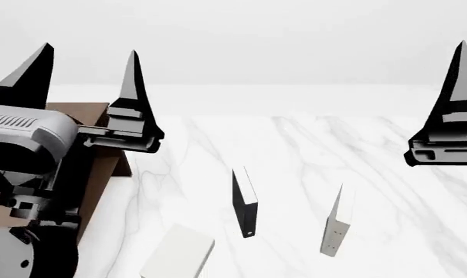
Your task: Pick up the book on the right and place it under the cabinet shelf.
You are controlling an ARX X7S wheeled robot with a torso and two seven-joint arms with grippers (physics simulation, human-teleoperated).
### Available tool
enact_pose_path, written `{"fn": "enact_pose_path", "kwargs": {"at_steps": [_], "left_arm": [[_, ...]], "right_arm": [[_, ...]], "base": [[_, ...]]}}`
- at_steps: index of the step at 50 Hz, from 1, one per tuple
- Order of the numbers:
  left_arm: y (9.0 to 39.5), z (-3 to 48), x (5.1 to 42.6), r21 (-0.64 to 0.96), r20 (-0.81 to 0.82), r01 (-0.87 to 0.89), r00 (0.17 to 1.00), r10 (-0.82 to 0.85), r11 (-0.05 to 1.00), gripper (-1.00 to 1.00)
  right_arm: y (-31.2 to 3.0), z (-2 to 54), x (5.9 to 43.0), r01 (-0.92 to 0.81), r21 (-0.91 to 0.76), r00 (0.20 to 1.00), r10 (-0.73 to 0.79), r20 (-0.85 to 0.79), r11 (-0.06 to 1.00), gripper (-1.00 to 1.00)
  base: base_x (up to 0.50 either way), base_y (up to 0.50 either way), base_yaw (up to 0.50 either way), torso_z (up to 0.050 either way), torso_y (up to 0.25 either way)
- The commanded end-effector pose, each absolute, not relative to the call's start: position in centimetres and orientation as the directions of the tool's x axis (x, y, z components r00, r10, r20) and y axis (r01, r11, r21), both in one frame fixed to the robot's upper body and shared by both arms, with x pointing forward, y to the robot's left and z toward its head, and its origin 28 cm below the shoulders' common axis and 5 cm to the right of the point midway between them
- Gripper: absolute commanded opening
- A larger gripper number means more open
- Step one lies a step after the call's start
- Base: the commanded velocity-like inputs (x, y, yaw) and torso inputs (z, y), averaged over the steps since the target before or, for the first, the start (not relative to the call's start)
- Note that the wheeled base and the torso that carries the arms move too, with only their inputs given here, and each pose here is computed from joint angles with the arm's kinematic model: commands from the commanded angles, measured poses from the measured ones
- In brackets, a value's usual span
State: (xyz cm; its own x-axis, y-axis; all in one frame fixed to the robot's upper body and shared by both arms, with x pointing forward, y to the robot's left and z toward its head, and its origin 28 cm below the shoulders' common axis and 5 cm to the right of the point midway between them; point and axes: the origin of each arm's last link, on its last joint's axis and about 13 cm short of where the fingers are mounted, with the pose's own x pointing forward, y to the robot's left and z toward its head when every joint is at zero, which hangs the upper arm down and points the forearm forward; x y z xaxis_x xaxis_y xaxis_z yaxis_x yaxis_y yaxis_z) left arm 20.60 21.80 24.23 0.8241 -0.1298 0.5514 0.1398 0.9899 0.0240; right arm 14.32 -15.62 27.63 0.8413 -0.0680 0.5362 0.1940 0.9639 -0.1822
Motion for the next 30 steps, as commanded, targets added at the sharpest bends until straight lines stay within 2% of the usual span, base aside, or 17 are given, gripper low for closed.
{"fn": "enact_pose_path", "kwargs": {"at_steps": [1,10,30], "left_arm": [[21.5,23.8,17.4,0.024,0.536,0.144,0.833,-0.134,0.989,1.0],[19.8,22.7,17.1,0.04,0.515,0.2,0.835,-0.192,0.979,1.0],[18.9,21.0,18.5,0.018,0.501,0.242,0.837,-0.218,0.97,1.0]], "right_arm": [[-15.6,26.9,12.8,0.188,-0.158,0.833,-0.072,0.549,0.969,1.0],[-15.6,26.7,12.8,0.22,-0.134,0.824,-0.11,0.556,0.966,1.0],[-15.8,27.4,12.9,0.249,-0.149,0.822,-0.127,0.555,0.957,1.0]], "base": [[0.0,0.0,0.0,0.0,0.0],[0.0,0.0,0.0,0.0,-0.031],[0.0,0.0,0.0,0.0,-0.15]]}}
